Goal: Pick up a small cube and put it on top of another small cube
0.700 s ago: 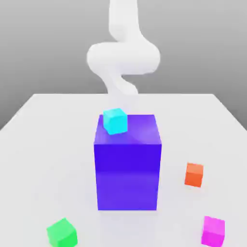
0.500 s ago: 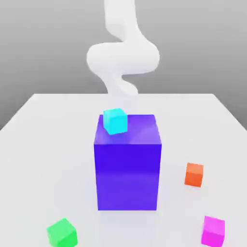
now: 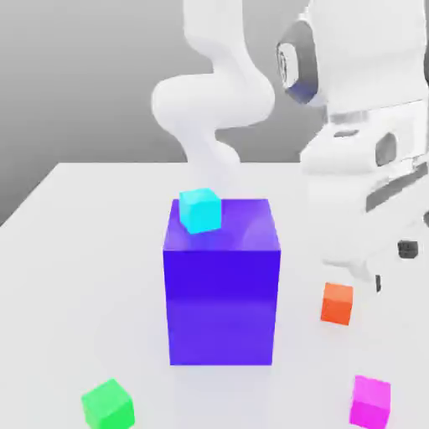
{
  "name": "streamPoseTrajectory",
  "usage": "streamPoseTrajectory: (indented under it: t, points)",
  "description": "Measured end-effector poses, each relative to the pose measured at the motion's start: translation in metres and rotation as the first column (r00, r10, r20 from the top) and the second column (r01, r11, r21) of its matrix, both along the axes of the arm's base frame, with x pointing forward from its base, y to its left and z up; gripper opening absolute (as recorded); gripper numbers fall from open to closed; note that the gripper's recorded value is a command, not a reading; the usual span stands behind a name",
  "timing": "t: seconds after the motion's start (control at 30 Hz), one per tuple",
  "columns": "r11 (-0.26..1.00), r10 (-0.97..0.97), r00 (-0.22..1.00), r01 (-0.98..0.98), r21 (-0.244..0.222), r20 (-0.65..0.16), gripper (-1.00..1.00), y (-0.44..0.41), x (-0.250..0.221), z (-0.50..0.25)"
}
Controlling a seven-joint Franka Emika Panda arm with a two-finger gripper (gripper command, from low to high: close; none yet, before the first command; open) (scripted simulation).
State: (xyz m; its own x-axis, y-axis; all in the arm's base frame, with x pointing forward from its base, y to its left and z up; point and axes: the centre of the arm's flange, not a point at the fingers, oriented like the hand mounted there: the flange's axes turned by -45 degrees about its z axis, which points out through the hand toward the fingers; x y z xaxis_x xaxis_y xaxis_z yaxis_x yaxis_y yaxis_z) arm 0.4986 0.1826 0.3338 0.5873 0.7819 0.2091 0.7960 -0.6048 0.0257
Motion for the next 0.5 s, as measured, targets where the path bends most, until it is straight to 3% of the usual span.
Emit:
streamPoseTrajectory:
  t: [0.23,0.4,0.43,0.5]
  points:
    - [0.959,0.239,0.963,-0.254,-0.129,-0.122,0.00,0.031,-0.023,-0.120]
    - [0.941,0.283,0.948,-0.304,-0.151,-0.145,0.00,0.036,-0.028,-0.193]
    - [0.941,0.283,0.948,-0.304,-0.151,-0.146,-1.00,0.036,-0.029,-0.202]
    - [0.941,0.283,0.948,-0.304,-0.151,-0.146,-1.00,0.036,-0.029,-0.202]
